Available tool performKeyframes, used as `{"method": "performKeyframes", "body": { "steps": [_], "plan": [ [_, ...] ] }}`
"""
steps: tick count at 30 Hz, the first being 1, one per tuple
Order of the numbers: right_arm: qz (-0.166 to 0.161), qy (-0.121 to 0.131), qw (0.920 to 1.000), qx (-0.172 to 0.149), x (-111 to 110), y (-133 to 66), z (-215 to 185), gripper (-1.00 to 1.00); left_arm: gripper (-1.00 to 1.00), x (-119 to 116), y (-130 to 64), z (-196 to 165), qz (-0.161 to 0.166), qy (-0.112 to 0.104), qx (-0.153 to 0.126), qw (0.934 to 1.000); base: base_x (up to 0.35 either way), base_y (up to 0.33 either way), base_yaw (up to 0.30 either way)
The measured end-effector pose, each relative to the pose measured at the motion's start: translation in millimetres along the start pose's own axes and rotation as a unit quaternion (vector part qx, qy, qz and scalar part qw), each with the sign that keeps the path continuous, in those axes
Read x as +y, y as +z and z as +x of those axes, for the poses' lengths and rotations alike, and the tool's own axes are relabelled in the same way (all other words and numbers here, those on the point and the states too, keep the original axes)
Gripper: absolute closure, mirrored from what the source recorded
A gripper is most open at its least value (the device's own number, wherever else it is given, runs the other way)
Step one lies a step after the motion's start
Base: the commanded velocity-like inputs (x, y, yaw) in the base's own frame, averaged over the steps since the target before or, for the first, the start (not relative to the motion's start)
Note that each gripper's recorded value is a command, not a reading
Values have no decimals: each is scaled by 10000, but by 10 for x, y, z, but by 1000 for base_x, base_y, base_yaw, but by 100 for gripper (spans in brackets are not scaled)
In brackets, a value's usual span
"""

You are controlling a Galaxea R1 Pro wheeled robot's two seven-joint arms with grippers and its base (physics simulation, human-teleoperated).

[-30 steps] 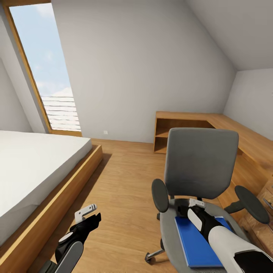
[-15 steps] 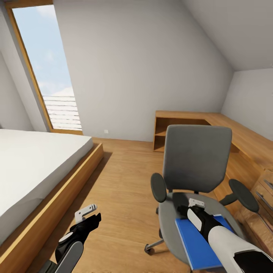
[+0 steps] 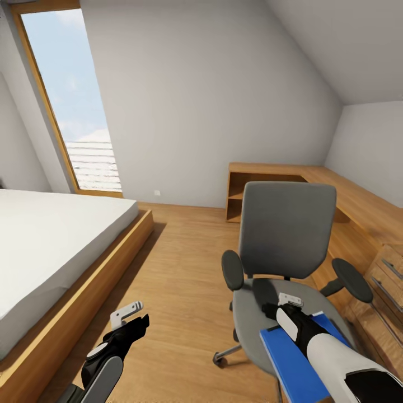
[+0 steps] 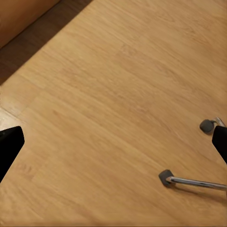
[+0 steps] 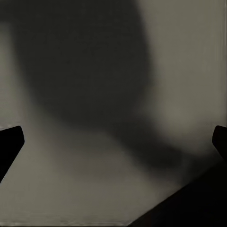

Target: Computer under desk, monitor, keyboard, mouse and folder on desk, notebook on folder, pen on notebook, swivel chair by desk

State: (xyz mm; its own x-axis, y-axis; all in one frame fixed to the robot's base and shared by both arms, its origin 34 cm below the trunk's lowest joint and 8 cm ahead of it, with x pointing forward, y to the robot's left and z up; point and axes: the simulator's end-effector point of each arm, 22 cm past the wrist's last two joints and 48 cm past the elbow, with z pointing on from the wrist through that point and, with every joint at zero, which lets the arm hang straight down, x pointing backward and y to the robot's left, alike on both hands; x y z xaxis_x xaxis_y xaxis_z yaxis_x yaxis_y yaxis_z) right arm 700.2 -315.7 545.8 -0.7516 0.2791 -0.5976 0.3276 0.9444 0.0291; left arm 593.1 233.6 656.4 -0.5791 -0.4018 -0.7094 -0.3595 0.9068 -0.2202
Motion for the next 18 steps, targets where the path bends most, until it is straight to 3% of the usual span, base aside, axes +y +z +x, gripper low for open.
{"method": "performKeyframes", "body": {
  "steps": [6,18],
  "plan": [
    [-2,-12,10000,-2,6,-1,1,-100,-100,-2,-1,1,2,-3,1,10000,-102,0,0],
    [-3,-17,10000,-36,16,-60,-72,-100,-100,-23,-46,-62,1,0,1,10000,-8,0,0]
  ]
}}
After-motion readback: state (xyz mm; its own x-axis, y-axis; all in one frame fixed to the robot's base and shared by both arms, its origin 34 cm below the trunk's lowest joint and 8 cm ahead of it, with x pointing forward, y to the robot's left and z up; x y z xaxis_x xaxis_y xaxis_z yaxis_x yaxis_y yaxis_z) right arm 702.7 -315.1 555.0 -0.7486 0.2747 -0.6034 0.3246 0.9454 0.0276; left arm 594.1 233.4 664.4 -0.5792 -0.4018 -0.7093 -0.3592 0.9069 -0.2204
